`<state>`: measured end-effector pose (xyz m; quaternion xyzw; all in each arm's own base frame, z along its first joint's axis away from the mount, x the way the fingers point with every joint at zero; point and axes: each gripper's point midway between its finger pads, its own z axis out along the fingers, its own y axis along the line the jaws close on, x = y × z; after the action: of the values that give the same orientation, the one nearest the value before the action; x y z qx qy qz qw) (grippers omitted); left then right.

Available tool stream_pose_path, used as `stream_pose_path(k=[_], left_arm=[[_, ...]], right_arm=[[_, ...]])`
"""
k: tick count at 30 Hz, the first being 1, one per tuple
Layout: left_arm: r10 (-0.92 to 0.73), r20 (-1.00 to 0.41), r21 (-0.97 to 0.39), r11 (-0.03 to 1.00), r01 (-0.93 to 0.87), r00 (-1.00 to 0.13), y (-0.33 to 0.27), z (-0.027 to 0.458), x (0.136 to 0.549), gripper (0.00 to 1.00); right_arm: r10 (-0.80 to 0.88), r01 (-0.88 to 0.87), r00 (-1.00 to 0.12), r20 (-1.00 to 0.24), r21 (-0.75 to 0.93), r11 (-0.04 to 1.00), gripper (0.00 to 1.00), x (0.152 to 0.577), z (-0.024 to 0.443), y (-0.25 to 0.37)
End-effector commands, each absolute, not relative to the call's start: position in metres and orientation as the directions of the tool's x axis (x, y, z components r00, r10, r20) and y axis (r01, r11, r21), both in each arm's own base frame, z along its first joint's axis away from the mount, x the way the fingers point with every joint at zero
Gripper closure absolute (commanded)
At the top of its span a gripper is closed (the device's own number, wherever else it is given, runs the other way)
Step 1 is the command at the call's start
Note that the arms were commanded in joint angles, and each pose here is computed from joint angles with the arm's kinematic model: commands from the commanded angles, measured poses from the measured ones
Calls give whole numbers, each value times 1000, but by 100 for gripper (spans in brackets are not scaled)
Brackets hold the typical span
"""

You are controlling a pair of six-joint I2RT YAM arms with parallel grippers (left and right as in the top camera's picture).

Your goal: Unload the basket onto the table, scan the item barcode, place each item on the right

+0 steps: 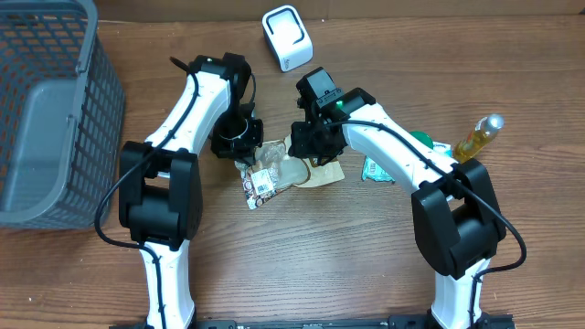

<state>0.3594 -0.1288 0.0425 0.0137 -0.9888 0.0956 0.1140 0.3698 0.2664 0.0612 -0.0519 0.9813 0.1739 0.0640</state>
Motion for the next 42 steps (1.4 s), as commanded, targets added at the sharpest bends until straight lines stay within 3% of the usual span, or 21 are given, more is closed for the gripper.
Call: stream_pose_path(k=[1, 14, 33, 36, 42], left_arm=[[-20, 257, -182, 981, -69, -966, -133, 30, 349, 96], [-47, 207, -149, 986, -79, -977, -128, -19, 345, 96], [-60, 179, -65, 995, -73, -982, -112, -26, 347, 96], [-61, 178, -66, 995, -73, -982, -112, -26, 347, 96], [-61, 177, -64, 995, -73, -982, -112, -26, 348, 96]], right_arm=[[-82, -138, -981, -176, 335, 932, 74, 372, 70, 266], [-81, -142, -979, -187, 339, 930, 72, 374, 70, 267], [-69, -135, -970, -231, 286, 949, 35, 387, 64, 260], [-73, -125, -978, -195, 271, 954, 24, 386, 42, 260], [-68, -105, -986, -151, 250, 963, 17, 385, 12, 259]])
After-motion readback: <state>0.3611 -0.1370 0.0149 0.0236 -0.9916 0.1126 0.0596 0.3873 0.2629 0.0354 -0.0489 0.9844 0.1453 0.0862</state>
